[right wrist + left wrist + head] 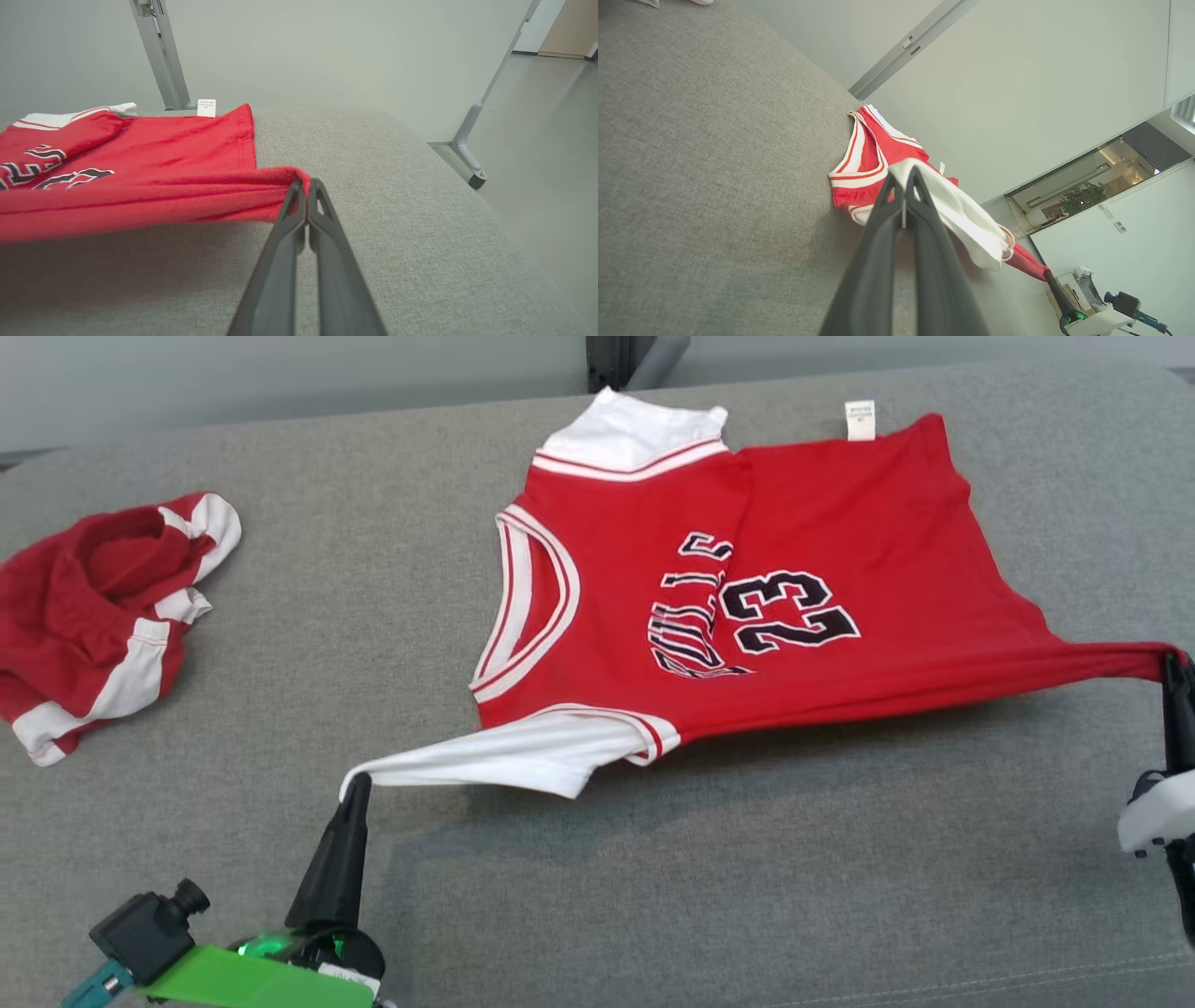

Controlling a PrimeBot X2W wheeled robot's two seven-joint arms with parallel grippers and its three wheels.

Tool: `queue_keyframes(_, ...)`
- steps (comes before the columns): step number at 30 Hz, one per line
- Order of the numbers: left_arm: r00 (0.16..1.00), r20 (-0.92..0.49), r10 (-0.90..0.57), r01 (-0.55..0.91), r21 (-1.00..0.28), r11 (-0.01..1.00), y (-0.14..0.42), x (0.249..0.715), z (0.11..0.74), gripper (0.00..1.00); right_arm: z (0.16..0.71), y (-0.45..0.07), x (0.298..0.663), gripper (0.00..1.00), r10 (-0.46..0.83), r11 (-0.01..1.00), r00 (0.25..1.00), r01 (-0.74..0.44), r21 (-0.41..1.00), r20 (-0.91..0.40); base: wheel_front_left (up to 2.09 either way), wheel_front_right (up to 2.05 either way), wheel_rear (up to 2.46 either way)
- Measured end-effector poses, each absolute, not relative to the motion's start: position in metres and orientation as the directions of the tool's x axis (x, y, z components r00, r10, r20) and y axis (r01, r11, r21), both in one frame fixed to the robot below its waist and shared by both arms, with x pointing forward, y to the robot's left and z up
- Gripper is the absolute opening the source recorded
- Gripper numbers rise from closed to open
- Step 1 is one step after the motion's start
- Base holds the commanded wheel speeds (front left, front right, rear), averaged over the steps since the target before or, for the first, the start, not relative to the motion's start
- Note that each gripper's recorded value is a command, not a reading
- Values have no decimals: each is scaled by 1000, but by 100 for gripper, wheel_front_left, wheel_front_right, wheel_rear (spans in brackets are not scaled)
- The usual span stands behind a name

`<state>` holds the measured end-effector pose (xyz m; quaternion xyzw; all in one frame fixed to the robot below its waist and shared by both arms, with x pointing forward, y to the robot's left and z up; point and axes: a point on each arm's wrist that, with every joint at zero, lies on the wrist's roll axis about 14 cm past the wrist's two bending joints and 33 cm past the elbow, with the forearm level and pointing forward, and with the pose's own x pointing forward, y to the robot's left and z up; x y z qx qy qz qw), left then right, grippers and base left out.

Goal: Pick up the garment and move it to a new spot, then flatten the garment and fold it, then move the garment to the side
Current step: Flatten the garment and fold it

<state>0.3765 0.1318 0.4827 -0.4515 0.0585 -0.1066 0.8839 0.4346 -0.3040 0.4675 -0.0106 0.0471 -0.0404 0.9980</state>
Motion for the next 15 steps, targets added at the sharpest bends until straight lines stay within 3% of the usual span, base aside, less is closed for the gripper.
queue_keyframes(15,975,89,-205,193,-798,571,140,340,517,0,509,-305,393,0,-77,997,997,78,-24,18,0,0,0)
